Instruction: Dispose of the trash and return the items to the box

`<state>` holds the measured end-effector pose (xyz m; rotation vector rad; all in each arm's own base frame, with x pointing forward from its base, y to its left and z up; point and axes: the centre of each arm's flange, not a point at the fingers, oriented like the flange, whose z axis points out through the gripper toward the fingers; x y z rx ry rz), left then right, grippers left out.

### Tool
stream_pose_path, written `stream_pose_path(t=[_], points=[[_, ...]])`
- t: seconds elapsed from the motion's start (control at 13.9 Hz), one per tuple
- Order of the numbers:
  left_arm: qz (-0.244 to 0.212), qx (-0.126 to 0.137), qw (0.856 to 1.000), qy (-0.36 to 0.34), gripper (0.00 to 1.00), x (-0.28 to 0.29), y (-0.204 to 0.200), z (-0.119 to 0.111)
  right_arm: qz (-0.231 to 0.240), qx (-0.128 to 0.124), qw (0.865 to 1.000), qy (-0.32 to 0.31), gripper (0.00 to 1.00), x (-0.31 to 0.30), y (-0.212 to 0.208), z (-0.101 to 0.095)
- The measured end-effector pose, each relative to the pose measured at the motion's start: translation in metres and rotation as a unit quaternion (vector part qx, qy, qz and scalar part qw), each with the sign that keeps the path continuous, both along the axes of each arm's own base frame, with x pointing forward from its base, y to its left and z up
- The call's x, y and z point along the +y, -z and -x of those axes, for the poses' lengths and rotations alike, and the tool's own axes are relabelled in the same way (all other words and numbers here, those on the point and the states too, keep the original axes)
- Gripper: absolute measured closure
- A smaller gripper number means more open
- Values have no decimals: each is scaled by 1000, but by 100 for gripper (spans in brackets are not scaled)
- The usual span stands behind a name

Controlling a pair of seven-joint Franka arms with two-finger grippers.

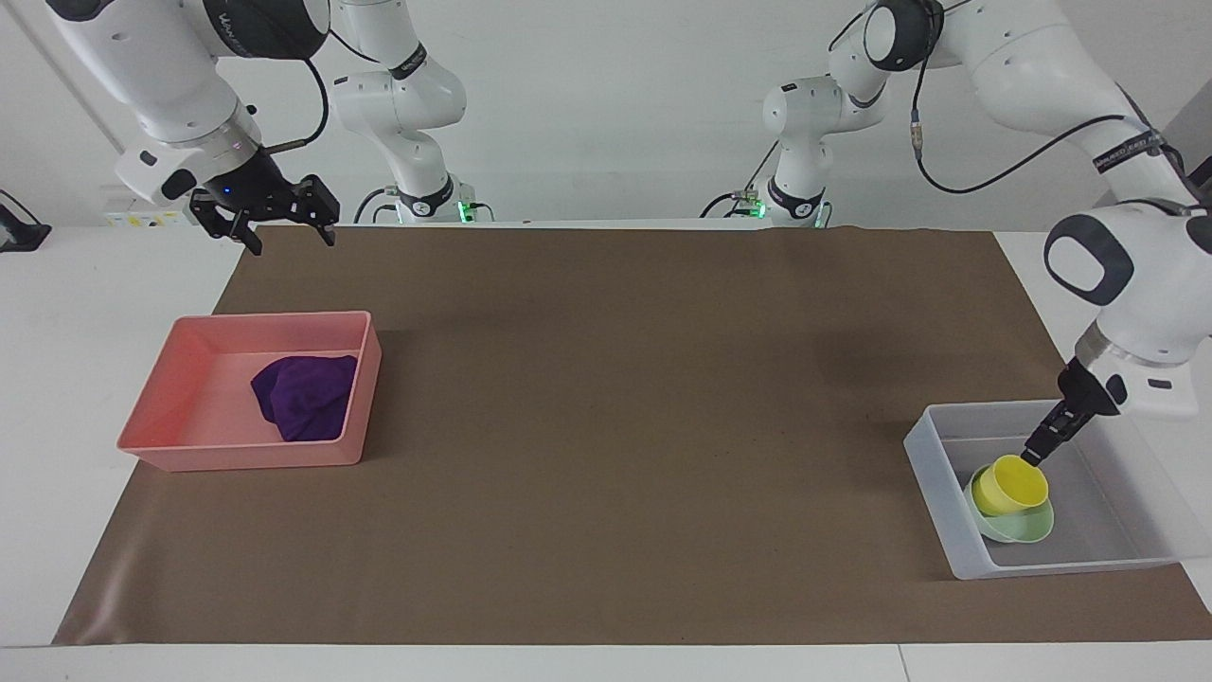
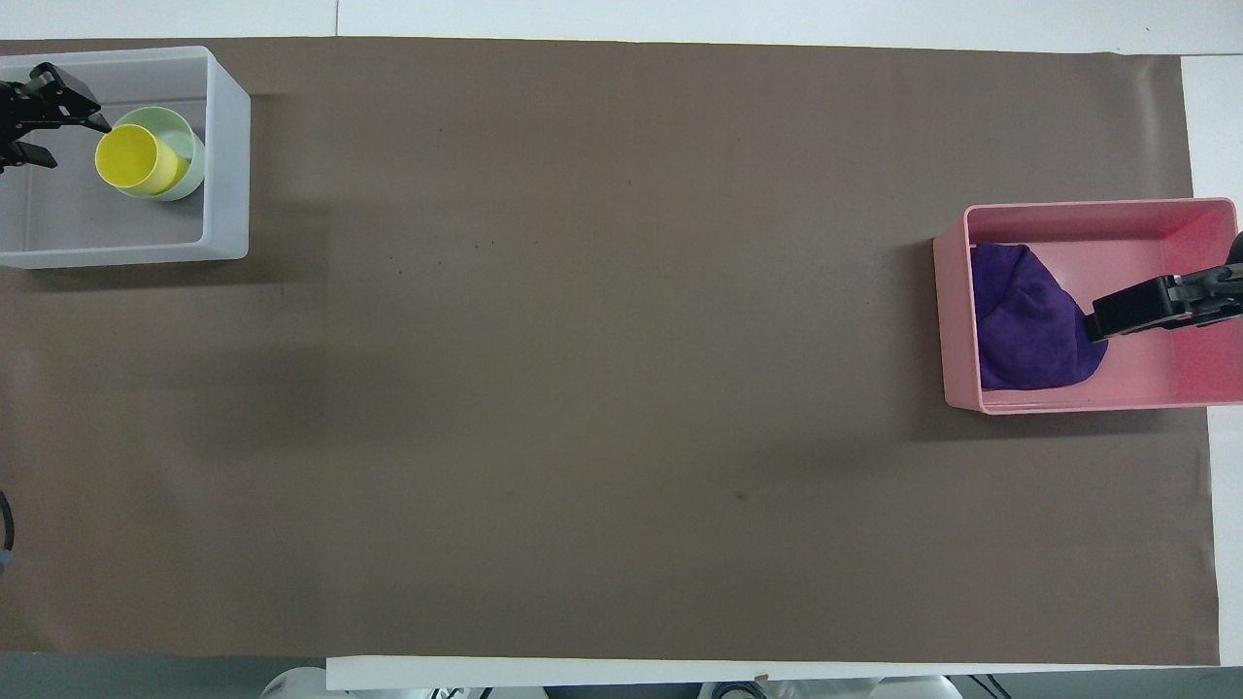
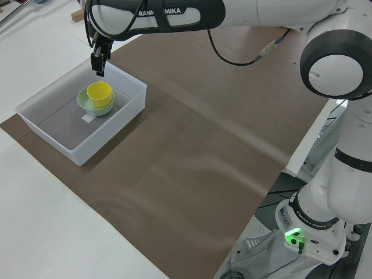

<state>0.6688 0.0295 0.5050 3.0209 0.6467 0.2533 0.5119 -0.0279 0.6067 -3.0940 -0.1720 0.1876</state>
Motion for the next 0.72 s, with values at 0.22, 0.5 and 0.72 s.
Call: stream_pose_path(t=[0.22, 0.5, 0.72], points=[[0, 47, 998, 52, 0, -39, -65, 56, 0, 0, 1000, 0, 0, 0, 0, 0], [-6, 90, 985, 149, 0, -65, -131, 149, 1, -13, 1000, 3, 0, -3, -2, -3], [-15, 58, 977, 207, 0, -45, -178, 188, 2, -13, 1000, 3, 0, -4, -2, -3]])
